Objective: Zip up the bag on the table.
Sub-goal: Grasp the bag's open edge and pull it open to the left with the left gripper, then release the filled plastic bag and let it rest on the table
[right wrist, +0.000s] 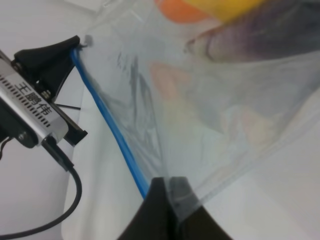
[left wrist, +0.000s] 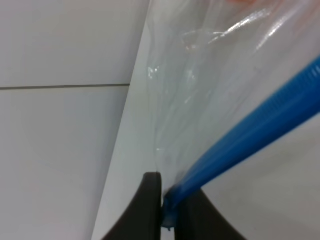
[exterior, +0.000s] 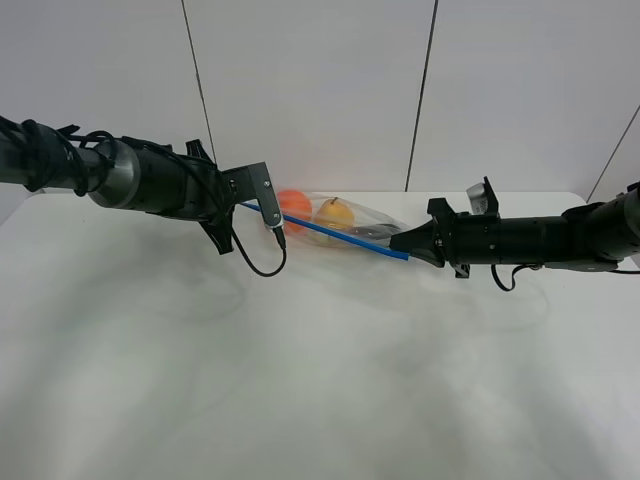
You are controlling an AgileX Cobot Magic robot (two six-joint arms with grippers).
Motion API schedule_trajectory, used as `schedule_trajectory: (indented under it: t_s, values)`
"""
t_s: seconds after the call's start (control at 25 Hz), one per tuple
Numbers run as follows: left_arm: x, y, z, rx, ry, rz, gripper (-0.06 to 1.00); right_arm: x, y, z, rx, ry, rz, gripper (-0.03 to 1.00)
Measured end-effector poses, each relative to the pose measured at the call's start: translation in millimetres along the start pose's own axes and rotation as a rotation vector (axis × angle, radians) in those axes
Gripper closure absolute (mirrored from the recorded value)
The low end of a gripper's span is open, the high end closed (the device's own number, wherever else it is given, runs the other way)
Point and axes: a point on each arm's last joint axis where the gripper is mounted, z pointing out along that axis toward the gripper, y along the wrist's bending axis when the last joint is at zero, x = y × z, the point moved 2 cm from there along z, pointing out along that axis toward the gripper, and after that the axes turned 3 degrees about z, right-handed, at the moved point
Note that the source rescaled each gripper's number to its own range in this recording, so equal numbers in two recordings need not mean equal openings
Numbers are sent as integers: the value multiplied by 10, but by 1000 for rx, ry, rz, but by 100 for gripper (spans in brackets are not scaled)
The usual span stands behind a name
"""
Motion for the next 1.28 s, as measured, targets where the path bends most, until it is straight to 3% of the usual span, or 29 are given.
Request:
schedule_trajectory:
  t_s: [0.56,0.68,0.8,0.96,1.04,1.12,1.28]
  values:
    - [9,4,9,2,-3,-72,94,2,7,0,-7,1,1,97]
    - [20,8,9,-2,7,-90,89,1,5,0,-4,1,1,97]
    - [231,82,59,-37,122,-143,70,-21,-50,-33,28,-9,-1,97]
    - [298,107,70,-53,154,-214,25,-23,-58,-39,33,-10,-2,97]
    - [298,107,67,-57,157,-243,8,-19,-59,-39,34,-6,-4,97]
    - [305,109,66,-60,162,-259,0,-14,-61,-39,35,-1,-7,97]
    - [329,119,59,-74,182,-302,-5,0,-67,-39,40,11,-16,97]
